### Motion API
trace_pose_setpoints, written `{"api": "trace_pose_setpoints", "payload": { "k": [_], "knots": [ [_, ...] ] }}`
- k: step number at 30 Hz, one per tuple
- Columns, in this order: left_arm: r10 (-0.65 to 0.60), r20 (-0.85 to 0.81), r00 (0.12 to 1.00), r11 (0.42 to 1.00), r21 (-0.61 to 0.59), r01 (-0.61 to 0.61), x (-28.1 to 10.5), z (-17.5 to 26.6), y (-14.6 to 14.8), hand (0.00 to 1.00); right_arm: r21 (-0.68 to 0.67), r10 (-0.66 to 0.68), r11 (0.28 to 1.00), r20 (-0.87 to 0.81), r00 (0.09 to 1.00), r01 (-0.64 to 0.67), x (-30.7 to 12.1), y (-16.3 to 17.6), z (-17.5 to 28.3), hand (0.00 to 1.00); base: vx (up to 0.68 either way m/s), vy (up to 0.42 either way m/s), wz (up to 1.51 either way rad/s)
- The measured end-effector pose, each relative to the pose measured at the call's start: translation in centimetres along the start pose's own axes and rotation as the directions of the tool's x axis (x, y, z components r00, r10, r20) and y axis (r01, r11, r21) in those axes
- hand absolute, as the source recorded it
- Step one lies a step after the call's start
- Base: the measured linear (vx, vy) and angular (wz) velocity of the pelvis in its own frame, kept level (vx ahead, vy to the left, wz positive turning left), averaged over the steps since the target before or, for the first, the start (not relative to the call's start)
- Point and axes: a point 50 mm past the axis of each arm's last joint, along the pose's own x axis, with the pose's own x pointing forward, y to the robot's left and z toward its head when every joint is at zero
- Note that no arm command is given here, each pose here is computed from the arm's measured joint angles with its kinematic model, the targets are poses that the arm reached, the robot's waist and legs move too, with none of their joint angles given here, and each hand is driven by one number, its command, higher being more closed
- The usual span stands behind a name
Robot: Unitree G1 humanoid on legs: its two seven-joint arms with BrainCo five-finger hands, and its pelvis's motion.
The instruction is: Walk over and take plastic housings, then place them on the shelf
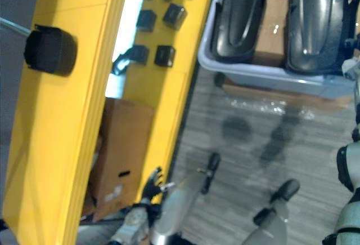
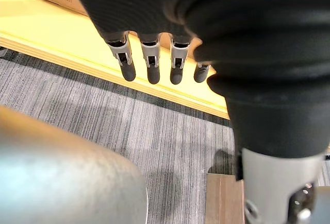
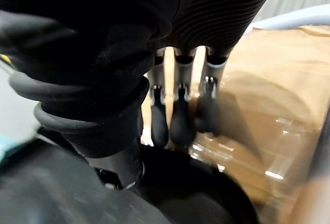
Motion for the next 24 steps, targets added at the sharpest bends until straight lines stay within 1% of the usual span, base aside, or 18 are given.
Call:
{"api": "trace_pose_setpoints", "payload": {
  "k": [6,9,16,19,21,24],
  "knots": [
    [-0.01,0.01,1.0,1.0,-0.001,0.01,-0.1,0.0,-0.3,0.0,-0.028,0.002,1.0,-0.012,1.0,-0.002,0.1,-0.1,-0.3,1.0,-0.03,-0.001,0.0],
    [-0.015,0.026,1.0,1.0,0.005,0.015,-0.1,0.1,-0.3,0.0,-0.029,-0.03,0.999,-0.002,1.0,0.03,0.0,-0.1,-0.2,1.0,-0.01,-0.001,0.0],
    [-0.009,0.042,0.999,1.0,0.006,0.009,-0.2,0.2,-0.4,0.0,-0.01,-0.185,0.983,0.033,0.982,0.186,-0.1,0.0,0.0,1.0,0.0,0.0,0.02],
    [-0.007,0.07,0.997,1.0,0.002,0.007,-0.2,0.7,-0.6,0.0,0.015,-0.29,0.957,0.038,0.956,0.29,-0.2,-0.6,-0.1,1.0,-0.01,0.0,0.06],
    [-0.012,0.091,0.996,1.0,-0.009,0.013,-0.3,1.2,-1.0,0.0,0.041,-0.329,0.944,0.045,0.943,0.327,-0.2,-1.0,0.0,1.0,0.0,0.0,0.0],
    [-0.071,0.141,0.987,0.997,-0.024,0.075,-0.4,2.5,-2.7,0.0,0.073,-0.377,0.926,0.083,0.923,0.371,-0.4,-1.0,0.6,1.0,-0.01,-0.001,0.03]
  ]
}}
